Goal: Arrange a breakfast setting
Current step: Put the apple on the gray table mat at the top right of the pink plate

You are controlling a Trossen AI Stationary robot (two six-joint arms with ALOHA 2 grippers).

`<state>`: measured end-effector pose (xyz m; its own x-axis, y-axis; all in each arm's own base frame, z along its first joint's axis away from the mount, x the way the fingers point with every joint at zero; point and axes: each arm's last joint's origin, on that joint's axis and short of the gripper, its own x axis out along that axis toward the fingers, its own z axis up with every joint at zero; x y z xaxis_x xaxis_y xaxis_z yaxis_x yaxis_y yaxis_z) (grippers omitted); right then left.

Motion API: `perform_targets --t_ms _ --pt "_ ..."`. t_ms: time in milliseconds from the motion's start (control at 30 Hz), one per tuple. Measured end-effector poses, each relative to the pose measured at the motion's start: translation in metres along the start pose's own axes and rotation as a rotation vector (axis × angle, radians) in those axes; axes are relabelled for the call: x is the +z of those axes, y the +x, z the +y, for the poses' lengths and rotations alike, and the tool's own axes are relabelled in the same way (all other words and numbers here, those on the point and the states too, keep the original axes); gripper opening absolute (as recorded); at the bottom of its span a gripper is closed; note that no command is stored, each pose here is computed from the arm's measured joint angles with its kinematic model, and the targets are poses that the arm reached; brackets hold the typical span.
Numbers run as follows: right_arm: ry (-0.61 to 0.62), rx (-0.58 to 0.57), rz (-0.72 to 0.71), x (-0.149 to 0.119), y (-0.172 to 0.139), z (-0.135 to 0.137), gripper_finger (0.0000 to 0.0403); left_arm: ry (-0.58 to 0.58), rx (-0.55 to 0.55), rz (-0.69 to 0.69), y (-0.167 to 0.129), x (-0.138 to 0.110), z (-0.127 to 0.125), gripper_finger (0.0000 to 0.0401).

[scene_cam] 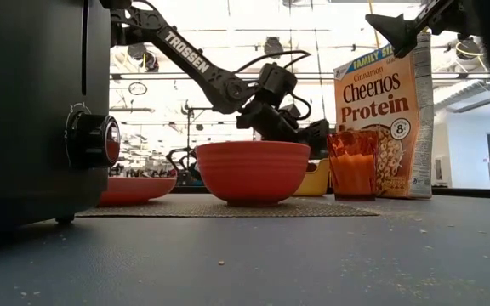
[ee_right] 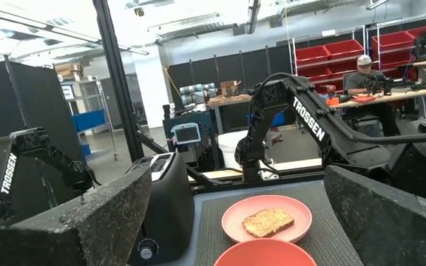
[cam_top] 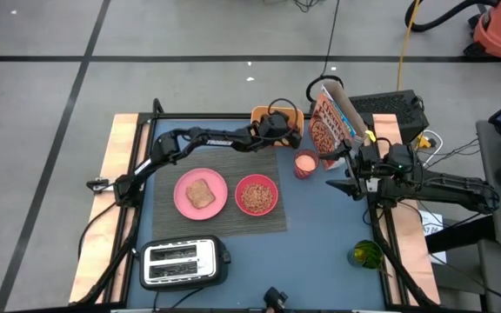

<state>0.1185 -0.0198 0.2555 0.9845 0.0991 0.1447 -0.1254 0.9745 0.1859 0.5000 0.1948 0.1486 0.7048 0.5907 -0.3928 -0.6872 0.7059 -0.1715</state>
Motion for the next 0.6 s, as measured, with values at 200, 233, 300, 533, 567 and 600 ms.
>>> perform_targets --t_ms 200,233,300,533,567,600 --pt "0.0 0.0 0.0 0.0 0.0 0.0 0.0393 0.109 -0.012 0.04 0.0008 -0.0026 0.0032 0.0323" --pt "0.0 0.0 0.0 0.0 0.0 0.0 0.0393 0.131 -0.022 0.048 0.0009 -0.0032 0.0032 0.0323" --pt "0.0 0.0 0.0 0.0 0.0 0.0 0.0393 0.178 -0.041 0.063 0.0007 -0.0044 0.0027 0.0323" --pt "-0.045 0.0 0.0 0.0 0.0 0.0 0.0393 0.257 -0.059 0.082 0.0003 -0.0061 0.0023 0.0323" --pt "-0.052 0.0 0.0 0.0 0.0 0.0 0.0393 0.257 -0.059 0.082 0.0003 -0.0062 0.0023 0.0323" --pt "-0.056 0.0 0.0 0.0 0.0 0.0 0.0393 0.258 -0.059 0.083 0.0003 -0.0062 0.0024 0.0322"
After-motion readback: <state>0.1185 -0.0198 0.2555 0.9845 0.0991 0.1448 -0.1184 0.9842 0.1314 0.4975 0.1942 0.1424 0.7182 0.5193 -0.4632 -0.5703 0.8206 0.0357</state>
